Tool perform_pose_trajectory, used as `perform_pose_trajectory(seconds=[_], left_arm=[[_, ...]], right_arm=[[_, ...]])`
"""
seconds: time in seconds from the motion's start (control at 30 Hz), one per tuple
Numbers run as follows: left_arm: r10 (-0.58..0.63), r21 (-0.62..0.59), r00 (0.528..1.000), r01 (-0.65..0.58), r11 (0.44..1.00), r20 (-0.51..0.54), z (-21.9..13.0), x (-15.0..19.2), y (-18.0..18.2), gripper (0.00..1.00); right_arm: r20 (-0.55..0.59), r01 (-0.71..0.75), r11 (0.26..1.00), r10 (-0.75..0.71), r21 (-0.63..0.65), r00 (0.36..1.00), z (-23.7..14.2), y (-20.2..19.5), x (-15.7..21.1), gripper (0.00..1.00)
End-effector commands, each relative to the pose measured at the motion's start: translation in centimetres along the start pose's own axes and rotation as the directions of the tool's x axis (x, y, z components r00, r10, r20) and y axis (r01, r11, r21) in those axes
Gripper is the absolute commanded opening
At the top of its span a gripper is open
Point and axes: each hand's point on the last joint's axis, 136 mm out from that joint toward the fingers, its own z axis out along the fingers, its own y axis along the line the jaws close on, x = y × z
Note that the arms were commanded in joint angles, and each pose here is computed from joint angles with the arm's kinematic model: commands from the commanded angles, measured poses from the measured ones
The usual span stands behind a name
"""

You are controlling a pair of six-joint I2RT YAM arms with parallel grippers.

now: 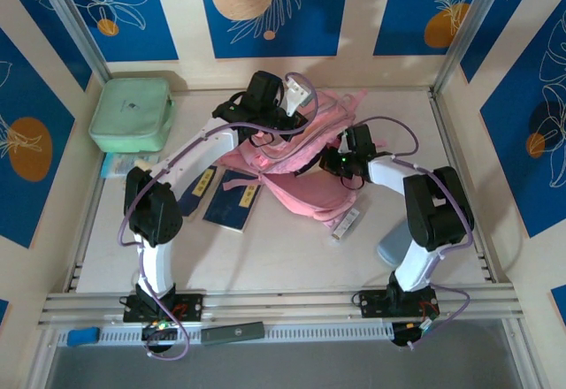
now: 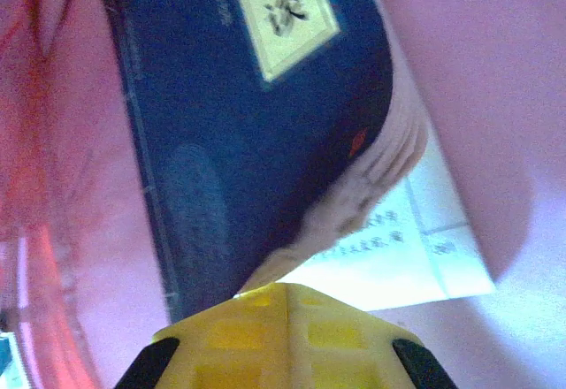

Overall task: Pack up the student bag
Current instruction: Place the book in the student bag.

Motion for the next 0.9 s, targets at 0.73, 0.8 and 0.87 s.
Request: perform_pose_trajectory(seconds=[0.73, 0.8, 0.87], left_arm=[[0.082, 0.052, 0.983, -0.092, 0.994, 0.165, -2.6, -5.5, -2.0, 0.00], [0.082, 0.054, 0.984, -0.092, 0.994, 0.161, -2.4, -5.3, -2.0, 0.00], [0.081, 0.039, 0.984, -0.088, 0.995, 0.161, -2.4, -5.4, -1.7, 0.00]], right_arm=[[0.080, -0.100, 0.983, 0.088, 0.156, 0.993, 1.0, -2.5, 0.8, 0.00], [0.096, -0.062, 0.993, 0.052, 0.099, 0.994, 1.5, -1.6, -0.3, 0.00], [0.075, -0.036, 0.997, 0.031, 0.063, 0.997, 1.5, -0.5, -0.3, 0.00]])
